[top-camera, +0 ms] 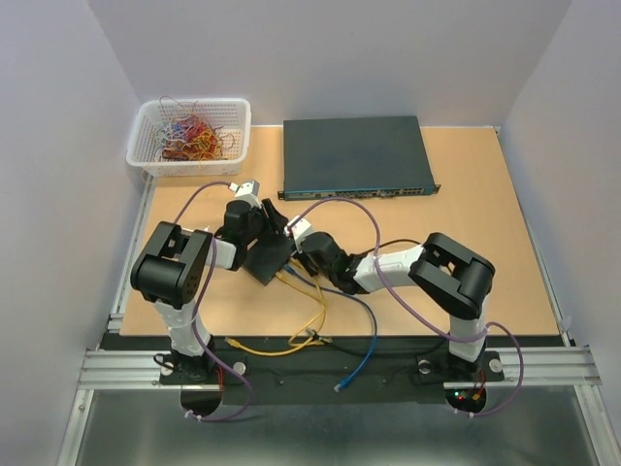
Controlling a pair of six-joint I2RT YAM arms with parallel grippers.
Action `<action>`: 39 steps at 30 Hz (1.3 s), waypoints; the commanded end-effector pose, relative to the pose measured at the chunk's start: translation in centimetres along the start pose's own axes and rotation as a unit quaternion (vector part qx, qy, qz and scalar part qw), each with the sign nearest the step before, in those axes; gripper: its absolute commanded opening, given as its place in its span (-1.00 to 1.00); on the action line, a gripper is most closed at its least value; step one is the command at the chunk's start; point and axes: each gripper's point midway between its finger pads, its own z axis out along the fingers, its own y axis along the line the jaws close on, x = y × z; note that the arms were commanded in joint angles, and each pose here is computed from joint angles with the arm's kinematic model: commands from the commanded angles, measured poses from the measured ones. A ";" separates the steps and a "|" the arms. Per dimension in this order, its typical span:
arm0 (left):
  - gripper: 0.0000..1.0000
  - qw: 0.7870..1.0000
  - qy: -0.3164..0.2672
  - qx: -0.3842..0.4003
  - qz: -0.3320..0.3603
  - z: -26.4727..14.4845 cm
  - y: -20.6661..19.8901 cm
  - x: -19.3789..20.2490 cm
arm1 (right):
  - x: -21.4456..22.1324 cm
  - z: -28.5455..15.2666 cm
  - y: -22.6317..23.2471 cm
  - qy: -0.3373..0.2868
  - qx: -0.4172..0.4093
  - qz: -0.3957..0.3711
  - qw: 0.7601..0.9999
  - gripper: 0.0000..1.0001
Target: Insert the plug into the switch port
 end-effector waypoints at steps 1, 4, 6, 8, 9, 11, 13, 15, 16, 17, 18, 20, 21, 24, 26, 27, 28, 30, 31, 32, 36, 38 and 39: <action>0.13 0.984 0.172 0.024 -0.037 -2.2 -1.7 10.2 | -12.3 1.0 1.5 -0.174 -0.040 0.025 0.984 -0.99; 0.12 0.984 0.172 0.022 -0.033 -2.1 -1.7 10.3 | -13.0 1.0 1.7 -0.179 -0.047 0.017 0.983 -0.99; 0.11 0.984 0.174 0.024 -0.030 -2.1 -1.8 10.5 | -13.7 1.2 1.8 -0.184 -0.051 0.016 0.981 -0.99; 0.09 0.984 0.177 0.026 -0.026 -2.0 -2.1 10.7 | -14.2 1.5 1.9 -0.188 -0.055 0.016 0.981 -0.99; 0.09 0.983 0.177 0.028 -0.023 -2.0 -2.2 10.7 | -14.3 1.6 2.0 -0.189 -0.058 0.015 0.980 -0.99; 0.08 0.983 0.179 0.034 -0.017 -2.0 -2.6 10.9 | -14.3 1.9 2.1 -0.189 -0.060 0.013 0.980 -0.99; 0.07 0.983 0.182 0.037 -0.007 -2.0 -3.0 11.1 | -14.8 2.1 2.4 -0.194 -0.065 0.008 0.979 -0.99; 0.06 0.983 0.183 0.024 0.004 -1.9 -2.8 11.2 | -15.6 2.0 2.4 -0.200 -0.069 0.005 0.977 -0.99; 0.06 0.983 0.183 0.024 0.013 -1.7 -3.0 11.2 | -16.5 1.7 2.7 -0.206 -0.075 0.002 0.976 -0.99; 0.06 0.982 0.187 0.019 0.015 -1.7 -3.0 11.3 | -17.0 1.7 2.8 -0.208 -0.079 0.000 0.975 -0.99; 0.06 0.982 0.187 0.017 0.015 -1.6 -3.0 11.2 | -17.3 1.7 3.0 -0.207 -0.083 -0.004 0.975 -0.99; 0.06 0.982 0.186 0.015 0.015 -1.4 -3.1 10.8 | -18.0 1.8 3.2 -0.205 -0.090 -0.010 0.974 -0.99; 0.06 0.983 0.184 0.011 0.015 -1.3 -3.1 10.6 | -18.0 1.9 3.2 -0.202 -0.089 -0.012 0.975 -0.99; 0.08 0.984 0.178 -0.008 0.022 -0.8 -2.9 9.6 | -16.5 2.6 3.1 -0.184 -0.081 -0.012 0.979 -0.99; 0.08 0.984 0.173 -0.027 0.027 -0.4 -2.8 8.5 | -15.1 3.0 2.9 -0.170 -0.075 -0.008 0.983 -0.99; 0.08 0.984 0.171 -0.034 0.031 -0.3 -2.8 8.1 | -14.6 3.1 2.9 -0.164 -0.074 -0.005 0.984 -0.99; 0.09 0.984 0.168 -0.038 0.039 0.0 -2.7 7.5 | -14.3 3.1 2.7 -0.161 -0.068 0.002 0.985 -0.99; 0.13 0.983 0.166 -0.063 0.041 0.5 -2.0 6.2 | -13.9 3.2 2.4 -0.156 -0.062 0.005 0.986 -0.95; 0.13 0.984 0.159 -0.065 0.046 1.0 -2.1 5.1 | -13.8 3.2 2.2 -0.155 -0.055 0.008 0.986 -0.93; 0.13 0.984 0.158 -0.073 0.044 1.0 -1.7 4.7 | -13.8 3.2 2.0 -0.155 -0.050 0.007 0.987 -0.92; 0.14 0.985 0.140 -0.097 0.018 0.7 0.2 2.2 | -13.9 4.4 1.6 -0.149 -0.038 -0.001 0.988 -0.88; 0.14 0.985 0.128 -0.114 0.002 0.4 1.7 0.8 | -14.2 5.3 1.8 -0.146 -0.040 -0.004 0.988 -0.88; 0.14 0.985 0.124 -0.120 -0.002 0.3 2.2 0.4 | -14.2 5.6 1.7 -0.145 -0.040 -0.003 0.989 -0.88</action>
